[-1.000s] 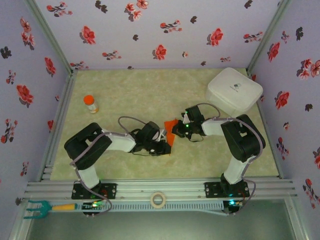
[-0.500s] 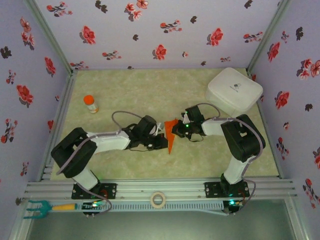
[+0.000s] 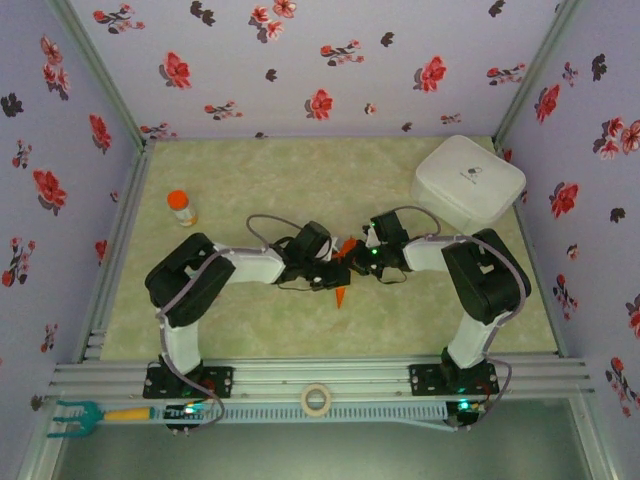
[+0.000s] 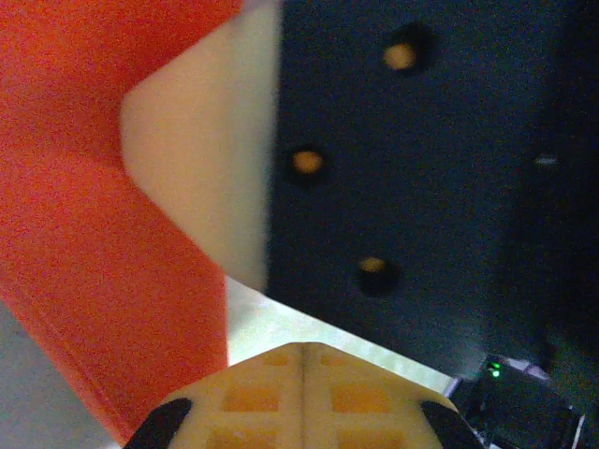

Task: Fold a paper plane with a square sheet of paper (pick it up from the middle)
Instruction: Fold the wing for the fifth time at the center of the table.

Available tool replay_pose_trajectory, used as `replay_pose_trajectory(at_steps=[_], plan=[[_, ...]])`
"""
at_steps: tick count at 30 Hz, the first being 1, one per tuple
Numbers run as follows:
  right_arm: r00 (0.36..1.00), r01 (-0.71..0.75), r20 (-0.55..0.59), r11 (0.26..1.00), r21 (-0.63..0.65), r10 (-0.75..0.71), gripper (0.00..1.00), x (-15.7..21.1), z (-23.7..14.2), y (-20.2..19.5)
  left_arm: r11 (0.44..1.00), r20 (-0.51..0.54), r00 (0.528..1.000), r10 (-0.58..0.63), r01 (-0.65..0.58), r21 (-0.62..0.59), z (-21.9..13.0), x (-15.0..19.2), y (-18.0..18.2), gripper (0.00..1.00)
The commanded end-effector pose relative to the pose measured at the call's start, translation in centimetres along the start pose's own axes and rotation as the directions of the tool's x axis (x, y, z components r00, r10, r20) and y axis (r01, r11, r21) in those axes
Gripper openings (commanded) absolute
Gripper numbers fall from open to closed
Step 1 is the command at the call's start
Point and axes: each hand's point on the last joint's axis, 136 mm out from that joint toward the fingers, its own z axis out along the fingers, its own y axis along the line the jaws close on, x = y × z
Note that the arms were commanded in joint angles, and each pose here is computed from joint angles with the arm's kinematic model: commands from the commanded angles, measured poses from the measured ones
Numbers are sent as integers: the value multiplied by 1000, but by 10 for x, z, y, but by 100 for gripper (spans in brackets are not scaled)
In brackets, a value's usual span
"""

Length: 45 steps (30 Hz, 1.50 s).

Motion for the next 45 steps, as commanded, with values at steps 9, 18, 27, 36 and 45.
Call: replay_pose_trajectory(at_steps=[9, 18, 27, 36, 45], plan=[[998, -58, -18, 982, 182, 62, 7, 15, 7, -47, 998, -86, 995, -52, 49, -30, 9, 44, 37, 0], [998, -58, -16, 980, 190, 62, 7, 15, 6, -49, 992, -177, 984, -18, -4, -127, -6, 80, 46, 0], [998, -56, -13, 981, 186, 60, 7, 16, 4, -47, 973, -237, 971, 15, -69, -221, -17, 118, 55, 0], [995, -99, -2, 986, 131, 100, 7, 24, 3, -37, 991, -14, 994, 106, -107, -78, -59, 82, 8, 0], [980, -192, 73, 977, 92, 186, 7, 35, -5, -25, 1000, 125, 992, 16, -19, 25, -67, 30, 2, 0]])
